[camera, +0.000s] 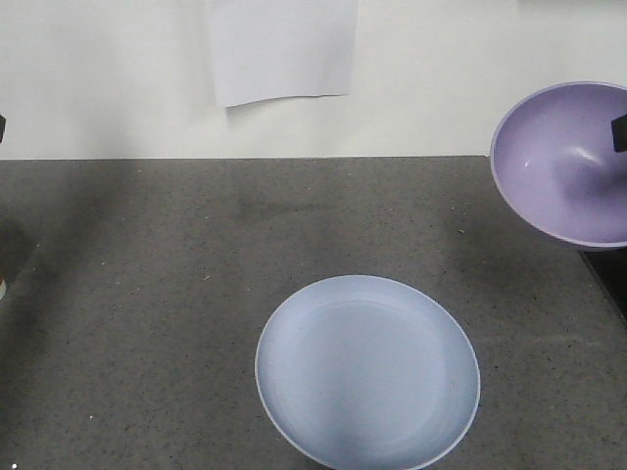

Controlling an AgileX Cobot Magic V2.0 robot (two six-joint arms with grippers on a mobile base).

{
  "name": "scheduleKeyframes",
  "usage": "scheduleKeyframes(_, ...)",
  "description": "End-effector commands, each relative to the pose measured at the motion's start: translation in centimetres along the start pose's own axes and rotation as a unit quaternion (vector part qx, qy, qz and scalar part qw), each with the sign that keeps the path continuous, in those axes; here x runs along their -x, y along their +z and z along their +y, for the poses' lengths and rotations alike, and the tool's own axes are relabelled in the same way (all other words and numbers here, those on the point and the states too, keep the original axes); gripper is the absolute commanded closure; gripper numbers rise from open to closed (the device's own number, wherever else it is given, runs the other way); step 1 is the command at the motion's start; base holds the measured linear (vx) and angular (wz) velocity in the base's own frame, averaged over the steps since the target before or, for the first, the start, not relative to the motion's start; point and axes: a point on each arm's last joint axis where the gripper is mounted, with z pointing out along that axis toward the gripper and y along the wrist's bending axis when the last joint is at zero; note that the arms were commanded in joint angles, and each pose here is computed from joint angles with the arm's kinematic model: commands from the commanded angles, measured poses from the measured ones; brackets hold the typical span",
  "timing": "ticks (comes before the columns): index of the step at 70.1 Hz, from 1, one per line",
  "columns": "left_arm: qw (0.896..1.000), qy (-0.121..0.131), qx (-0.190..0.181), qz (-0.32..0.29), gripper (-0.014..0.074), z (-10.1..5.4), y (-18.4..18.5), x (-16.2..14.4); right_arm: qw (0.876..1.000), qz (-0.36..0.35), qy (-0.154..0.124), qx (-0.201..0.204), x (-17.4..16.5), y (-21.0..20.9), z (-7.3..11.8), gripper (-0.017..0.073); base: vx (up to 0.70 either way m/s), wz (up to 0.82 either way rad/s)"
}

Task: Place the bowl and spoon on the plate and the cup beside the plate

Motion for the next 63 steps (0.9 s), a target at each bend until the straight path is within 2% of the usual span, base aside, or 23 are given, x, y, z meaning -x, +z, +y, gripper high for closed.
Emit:
scheduleKeyframes(1, 0.998, -0.001, -0.005, -0.057, 0.06, -0.13, -2.09, 0.64, 0.999, -0.049, 0.001, -0.002, 0.69, -1.41, -0.15, 0.0566, 0.0, 0.0)
scheduleKeyframes(63, 0.998, -0.001, -0.005, -0.057, 0.06, -0.13, -2.09, 0.64, 0.998, -0.056, 0.001, -0.001, 0.83, -1.43, -0.15, 0.0566, 0.0, 0.0)
